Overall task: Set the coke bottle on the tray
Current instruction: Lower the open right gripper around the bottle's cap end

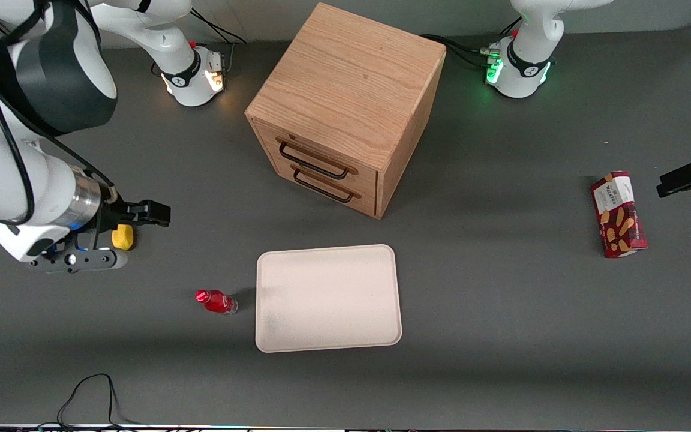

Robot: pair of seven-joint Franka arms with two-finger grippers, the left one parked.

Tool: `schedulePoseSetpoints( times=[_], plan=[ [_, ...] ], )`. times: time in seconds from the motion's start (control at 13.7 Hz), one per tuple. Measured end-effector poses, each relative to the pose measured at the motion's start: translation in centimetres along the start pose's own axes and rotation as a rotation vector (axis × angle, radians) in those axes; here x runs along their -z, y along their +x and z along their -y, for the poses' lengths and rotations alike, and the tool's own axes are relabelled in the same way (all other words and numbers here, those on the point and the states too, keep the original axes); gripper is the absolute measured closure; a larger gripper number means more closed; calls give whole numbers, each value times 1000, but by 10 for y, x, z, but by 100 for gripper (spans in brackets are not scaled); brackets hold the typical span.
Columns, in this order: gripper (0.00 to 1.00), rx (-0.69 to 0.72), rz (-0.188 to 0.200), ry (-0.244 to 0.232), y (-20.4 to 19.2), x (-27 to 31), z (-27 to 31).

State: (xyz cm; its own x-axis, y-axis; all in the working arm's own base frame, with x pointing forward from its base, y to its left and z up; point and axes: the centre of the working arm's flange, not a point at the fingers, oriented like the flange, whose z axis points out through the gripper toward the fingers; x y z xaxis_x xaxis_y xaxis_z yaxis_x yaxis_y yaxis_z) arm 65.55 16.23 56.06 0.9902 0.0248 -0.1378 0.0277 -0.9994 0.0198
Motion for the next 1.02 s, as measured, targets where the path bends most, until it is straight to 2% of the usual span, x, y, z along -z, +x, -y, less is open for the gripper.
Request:
schedulePoseSetpoints(
  times=[0.15,0.29,0.66,1.02],
  plan=[
    [0,0,-17,8,19,-22,4],
    [0,3,-16,16,41,-55,10],
    [0,29,36,27,77,-132,25],
    [0,59,6,42,97,-159,24]
  ],
)
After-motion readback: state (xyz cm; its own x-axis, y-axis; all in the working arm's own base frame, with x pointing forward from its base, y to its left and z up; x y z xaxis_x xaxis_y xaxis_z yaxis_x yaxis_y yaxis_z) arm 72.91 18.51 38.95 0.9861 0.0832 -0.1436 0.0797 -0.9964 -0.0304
